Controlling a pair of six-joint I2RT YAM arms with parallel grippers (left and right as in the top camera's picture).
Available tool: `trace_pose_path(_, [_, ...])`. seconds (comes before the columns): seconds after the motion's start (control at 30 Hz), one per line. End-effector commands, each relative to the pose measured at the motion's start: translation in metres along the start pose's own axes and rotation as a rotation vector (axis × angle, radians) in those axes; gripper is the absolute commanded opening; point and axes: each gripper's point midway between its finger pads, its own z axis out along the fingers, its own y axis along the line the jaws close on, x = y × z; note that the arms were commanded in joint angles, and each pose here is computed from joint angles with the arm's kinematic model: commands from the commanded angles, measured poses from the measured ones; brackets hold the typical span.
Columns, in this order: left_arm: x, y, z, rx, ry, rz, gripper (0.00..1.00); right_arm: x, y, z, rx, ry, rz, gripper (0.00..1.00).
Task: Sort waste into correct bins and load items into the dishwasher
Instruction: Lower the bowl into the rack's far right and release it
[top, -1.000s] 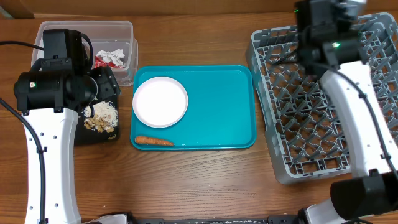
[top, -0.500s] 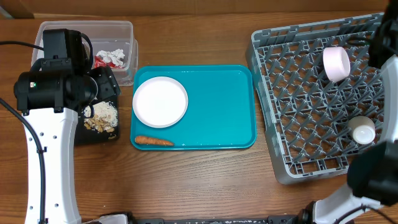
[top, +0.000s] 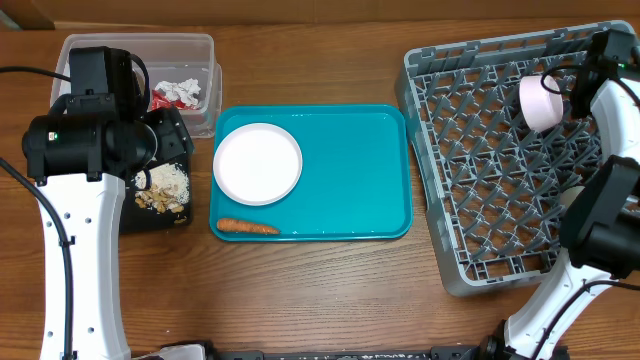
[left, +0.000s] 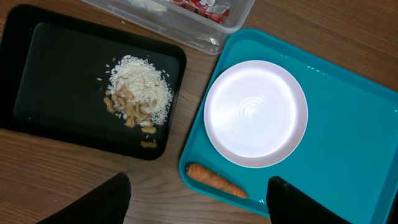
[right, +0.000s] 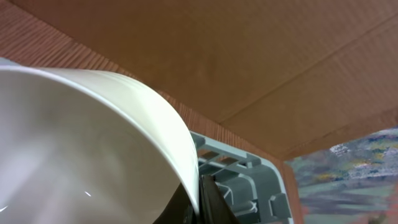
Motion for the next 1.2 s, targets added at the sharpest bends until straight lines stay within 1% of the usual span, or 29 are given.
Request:
trace_pose_path(0.0, [-0.001, 0.0, -0.006, 0.002, -0.012, 0.004, 0.72, 0.0, 0.0, 0.001, 0.005, -0.002, 0.051, 0.04])
trace_pose_path(0.17, [-0.002, 0.0, -0.006, 0.002, -0.013, 0.004, 0.72, 0.008, 0.015, -0.004, -0.074, 0.038, 0.04, 0.04])
trace_pose_path(0.37, [-0.001, 0.0, -0.006, 0.002, -0.013, 0.005, 0.72, 0.016, 0.031, -0.025, -0.137, 0.047, -0.011, 0.05])
trace_pose_path(0.4, [-0.001, 0.0, -0.006, 0.002, -0.013, 0.005, 0.73, 0.019, 0.034, -0.029, -0.151, 0.05, -0.023, 0.07])
trace_pose_path(0.43, [-0.001, 0.0, -0.006, 0.002, -0.013, 0.005, 0.73, 0.021, 0.037, -0.033, -0.163, 0.055, -0.036, 0.14])
trace_pose_path(0.47, [-0.001, 0.0, -0.006, 0.002, -0.013, 0.005, 0.73, 0.024, 0.04, -0.036, -0.175, 0.059, -0.048, 0.18])
trace_pose_path(0.63, [-0.001, 0.0, -0.006, 0.002, -0.013, 0.005, 0.73, 0.032, 0.049, -0.054, -0.217, 0.064, -0.095, 0.38])
trace_pose_path(0.7, [-0.001, 0.0, -0.006, 0.002, -0.013, 0.004, 0.73, 0.033, 0.05, -0.06, -0.225, 0.062, -0.111, 0.5])
trace_pose_path(0.77, [-0.001, 0.0, -0.006, 0.002, -0.012, 0.005, 0.73, 0.034, 0.05, -0.066, -0.247, 0.067, -0.114, 0.58])
trace_pose_path(0.8, [-0.001, 0.0, -0.006, 0.002, -0.012, 0.004, 0.73, 0.033, 0.05, -0.07, -0.267, 0.073, -0.108, 0.61])
trace_pose_path(0.9, [-0.001, 0.0, -0.006, 0.002, -0.012, 0.005, 0.73, 0.026, 0.046, -0.083, -0.351, 0.099, -0.071, 0.62])
trace_pose_path(0.93, [-0.001, 0.0, -0.006, 0.002, -0.012, 0.005, 0.73, 0.02, 0.041, -0.092, -0.404, 0.11, -0.046, 0.66])
trace_pose_path(1.0, [-0.001, 0.0, -0.006, 0.002, -0.012, 0.005, 0.75, 0.011, 0.033, -0.106, -0.484, 0.115, -0.036, 0.7])
trace_pose_path(1.07, [-0.001, 0.0, -0.006, 0.002, -0.012, 0.005, 0.76, 0.003, 0.024, -0.122, -0.573, 0.115, -0.036, 0.72])
trace_pose_path(1.1, [-0.001, 0.0, -0.006, 0.002, -0.012, 0.004, 0.76, -0.001, 0.021, -0.132, -0.634, 0.118, -0.04, 0.76])
trace_pose_path(1.17, [-0.001, 0.0, -0.006, 0.002, -0.012, 0.004, 0.77, -0.006, 0.016, -0.156, -0.772, 0.117, -0.068, 0.8])
